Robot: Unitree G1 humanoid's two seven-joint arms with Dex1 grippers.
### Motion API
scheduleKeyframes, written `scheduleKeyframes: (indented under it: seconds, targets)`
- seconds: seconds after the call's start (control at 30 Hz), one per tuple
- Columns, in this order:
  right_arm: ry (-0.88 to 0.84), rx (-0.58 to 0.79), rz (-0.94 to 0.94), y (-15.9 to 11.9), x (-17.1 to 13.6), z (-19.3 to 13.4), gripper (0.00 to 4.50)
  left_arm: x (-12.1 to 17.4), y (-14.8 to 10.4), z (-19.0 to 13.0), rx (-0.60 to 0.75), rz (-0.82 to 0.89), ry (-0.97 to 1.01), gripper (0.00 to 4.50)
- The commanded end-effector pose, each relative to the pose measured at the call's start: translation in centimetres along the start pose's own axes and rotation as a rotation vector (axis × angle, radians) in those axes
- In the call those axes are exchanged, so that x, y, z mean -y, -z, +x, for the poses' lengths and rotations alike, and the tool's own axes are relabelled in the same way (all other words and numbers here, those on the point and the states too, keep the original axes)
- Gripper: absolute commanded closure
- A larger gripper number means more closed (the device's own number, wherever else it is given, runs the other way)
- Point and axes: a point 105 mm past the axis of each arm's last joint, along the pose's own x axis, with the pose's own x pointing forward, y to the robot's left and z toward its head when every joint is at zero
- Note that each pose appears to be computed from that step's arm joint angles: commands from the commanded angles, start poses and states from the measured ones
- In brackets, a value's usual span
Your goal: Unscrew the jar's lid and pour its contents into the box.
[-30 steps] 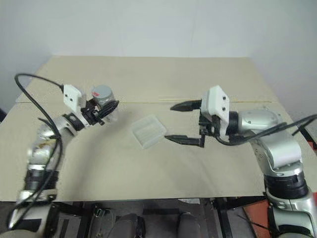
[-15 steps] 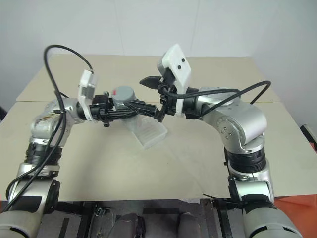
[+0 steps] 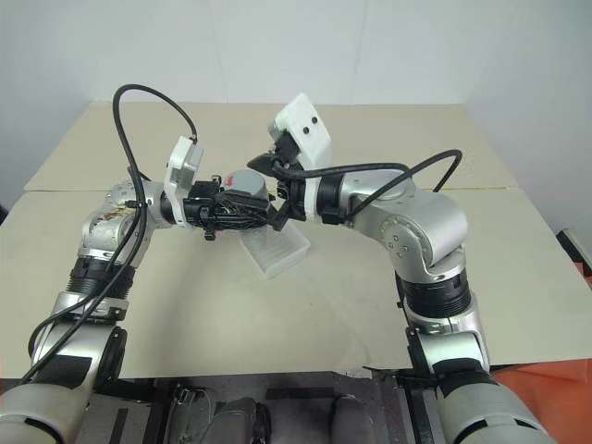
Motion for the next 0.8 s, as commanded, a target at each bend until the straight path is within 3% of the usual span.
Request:
scheduleKeyframes:
  seconds: [0.03,0.13,0.37,0.6,0.8]
  targets:
    - [-0.006,0.045,-0.041,-1.6,-0.2,-0.1,0.00,0.1,-1.2,0.1,0.007,0.059,0.016,2.56]
    - [-0.011,0.047,-0.047,-1.6,-0.2,-0.1,0.00,0.3,-1.1,0.1,0.003,0.054,0.020,2.56]
    - [-0.029,0.055,-0.058,-1.7,-0.5,-0.1,1.73,0.8,-0.7,0.0,-0.012,0.041,0.038,2.56]
    - [-0.128,0.071,-0.068,-1.6,-1.3,-0.6,1.73,1.7,-0.7,-0.2,-0.023,0.048,0.110,2.56]
    - [-0.573,0.096,-0.083,-0.7,-3.2,-2.3,1.73,4.0,-2.5,-0.8,-0.007,0.099,0.256,2.56]
